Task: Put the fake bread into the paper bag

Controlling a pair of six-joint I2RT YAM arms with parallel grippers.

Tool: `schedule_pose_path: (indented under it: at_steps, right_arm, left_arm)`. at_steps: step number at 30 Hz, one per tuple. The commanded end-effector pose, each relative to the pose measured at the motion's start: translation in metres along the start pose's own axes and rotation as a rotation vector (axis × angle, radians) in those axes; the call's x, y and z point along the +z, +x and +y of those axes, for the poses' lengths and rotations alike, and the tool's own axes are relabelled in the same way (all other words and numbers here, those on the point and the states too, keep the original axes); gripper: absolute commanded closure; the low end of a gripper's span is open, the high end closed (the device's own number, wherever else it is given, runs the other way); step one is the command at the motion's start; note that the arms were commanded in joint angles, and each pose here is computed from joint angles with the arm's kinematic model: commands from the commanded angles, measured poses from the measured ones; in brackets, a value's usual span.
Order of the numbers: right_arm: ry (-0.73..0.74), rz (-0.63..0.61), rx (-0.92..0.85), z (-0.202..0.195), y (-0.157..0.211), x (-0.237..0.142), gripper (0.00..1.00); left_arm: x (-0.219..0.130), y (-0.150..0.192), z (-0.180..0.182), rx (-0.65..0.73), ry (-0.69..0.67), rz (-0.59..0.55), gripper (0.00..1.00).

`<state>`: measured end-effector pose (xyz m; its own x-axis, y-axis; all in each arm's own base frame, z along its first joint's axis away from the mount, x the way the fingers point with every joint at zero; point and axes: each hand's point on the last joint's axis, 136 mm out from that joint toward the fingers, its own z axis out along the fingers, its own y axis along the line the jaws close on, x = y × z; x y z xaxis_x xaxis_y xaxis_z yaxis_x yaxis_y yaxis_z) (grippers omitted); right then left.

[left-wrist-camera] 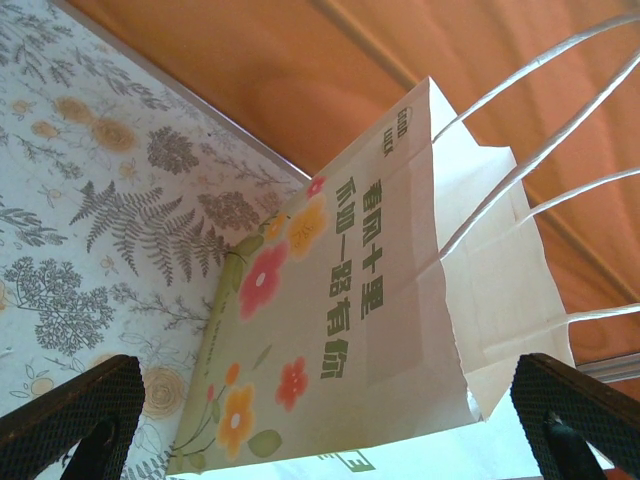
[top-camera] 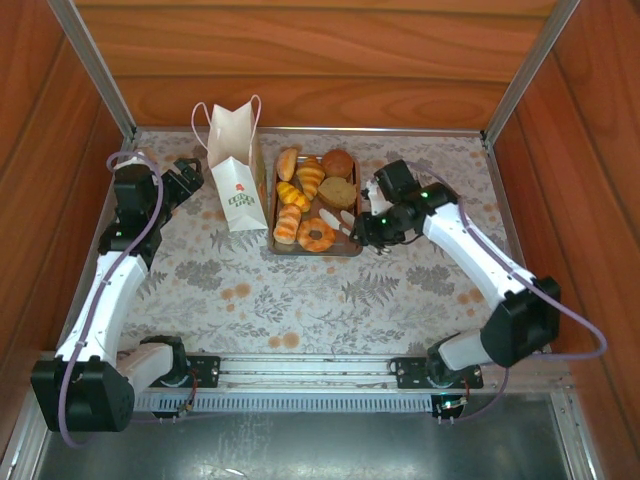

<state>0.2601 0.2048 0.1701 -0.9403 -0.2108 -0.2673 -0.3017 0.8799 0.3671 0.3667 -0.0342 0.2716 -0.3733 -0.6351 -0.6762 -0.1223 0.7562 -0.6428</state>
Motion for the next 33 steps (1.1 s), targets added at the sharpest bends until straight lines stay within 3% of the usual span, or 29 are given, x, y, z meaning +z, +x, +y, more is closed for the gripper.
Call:
schedule_pose_path:
  at_steps: [1,14,33]
  right_arm:
    - [-0.010,0.050,-0.015,0.002,0.000,-0.003,0.49]
    - [0.012,0.183,-0.009,-0.006,0.002,0.027,0.51]
    - [0.041,0.248,0.007,-0.011,0.000,0.049,0.52]
  left_arm:
    - [-0.006,-0.008,-0.001,0.013,0.001,-0.035,0.00]
    - [-0.004,-0.008,0.002,0.015,-0.008,-0.031,0.00]
    - [-0.003,-0.010,0.001,0.020,-0.009,-0.034,0.00]
